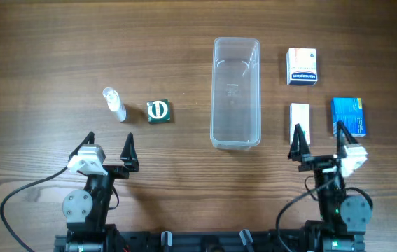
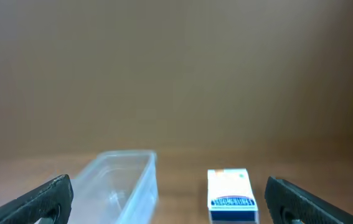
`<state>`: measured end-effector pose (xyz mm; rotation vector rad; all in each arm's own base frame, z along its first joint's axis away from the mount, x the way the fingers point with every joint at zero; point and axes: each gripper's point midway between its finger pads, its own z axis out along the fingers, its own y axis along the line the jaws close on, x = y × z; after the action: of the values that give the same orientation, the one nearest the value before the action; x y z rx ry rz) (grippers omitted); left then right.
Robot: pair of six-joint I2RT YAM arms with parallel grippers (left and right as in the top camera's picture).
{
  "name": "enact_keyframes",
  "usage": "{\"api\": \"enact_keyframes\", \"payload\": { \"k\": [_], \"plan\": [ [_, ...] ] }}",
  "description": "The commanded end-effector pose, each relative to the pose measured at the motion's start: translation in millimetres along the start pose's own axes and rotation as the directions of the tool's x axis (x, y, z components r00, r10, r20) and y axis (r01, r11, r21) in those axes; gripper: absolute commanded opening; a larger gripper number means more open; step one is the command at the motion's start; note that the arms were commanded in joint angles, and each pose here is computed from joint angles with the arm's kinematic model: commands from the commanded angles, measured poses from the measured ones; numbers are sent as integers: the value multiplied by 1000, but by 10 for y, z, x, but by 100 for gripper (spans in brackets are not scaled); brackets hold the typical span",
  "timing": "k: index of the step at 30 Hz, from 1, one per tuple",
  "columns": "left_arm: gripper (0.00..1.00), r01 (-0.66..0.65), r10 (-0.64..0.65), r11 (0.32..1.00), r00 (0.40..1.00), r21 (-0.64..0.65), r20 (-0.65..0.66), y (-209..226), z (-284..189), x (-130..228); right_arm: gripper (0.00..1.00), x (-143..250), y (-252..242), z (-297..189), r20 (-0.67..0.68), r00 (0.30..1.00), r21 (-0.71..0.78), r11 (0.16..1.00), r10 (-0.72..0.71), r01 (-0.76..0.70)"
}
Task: Pack container
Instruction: 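Open the right gripper and raise it toward the Hansaplast box, then grasp the white Hansaplast box with the right gripper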
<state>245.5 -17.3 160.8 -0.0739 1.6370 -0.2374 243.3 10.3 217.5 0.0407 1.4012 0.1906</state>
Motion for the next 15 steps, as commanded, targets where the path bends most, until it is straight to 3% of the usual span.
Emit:
{"api": "enact_keyframes", "payload": {
  "k": [1, 4, 8, 12, 15],
  "plan": [
    [100, -14, 14, 1000, 1000, -4, -3, 15, -1, 18, 100, -242, 69, -16, 96, 993, -39, 997, 71, -67],
    [100, -14, 14, 1000, 1000, -4, -3, 14, -1, 18, 100, -491, 193, -61, 180, 970, -124, 982, 166, -145],
    [100, -14, 14, 1000, 1000, -4, -3, 15, -1, 18, 100, -853, 384, -182, 301, 942, -227, 971, 148, -80],
    [100, -14, 14, 1000, 1000, -4, -3, 14, -1, 18, 100, -1300, 459, -209, 393, 919, -168, 979, -38, 112],
    [100, -14, 14, 1000, 1000, -4, -3, 15, -1, 18, 100, -1554, 479, 34, 320, 939, -139, 975, -123, 175]
  ]
}}
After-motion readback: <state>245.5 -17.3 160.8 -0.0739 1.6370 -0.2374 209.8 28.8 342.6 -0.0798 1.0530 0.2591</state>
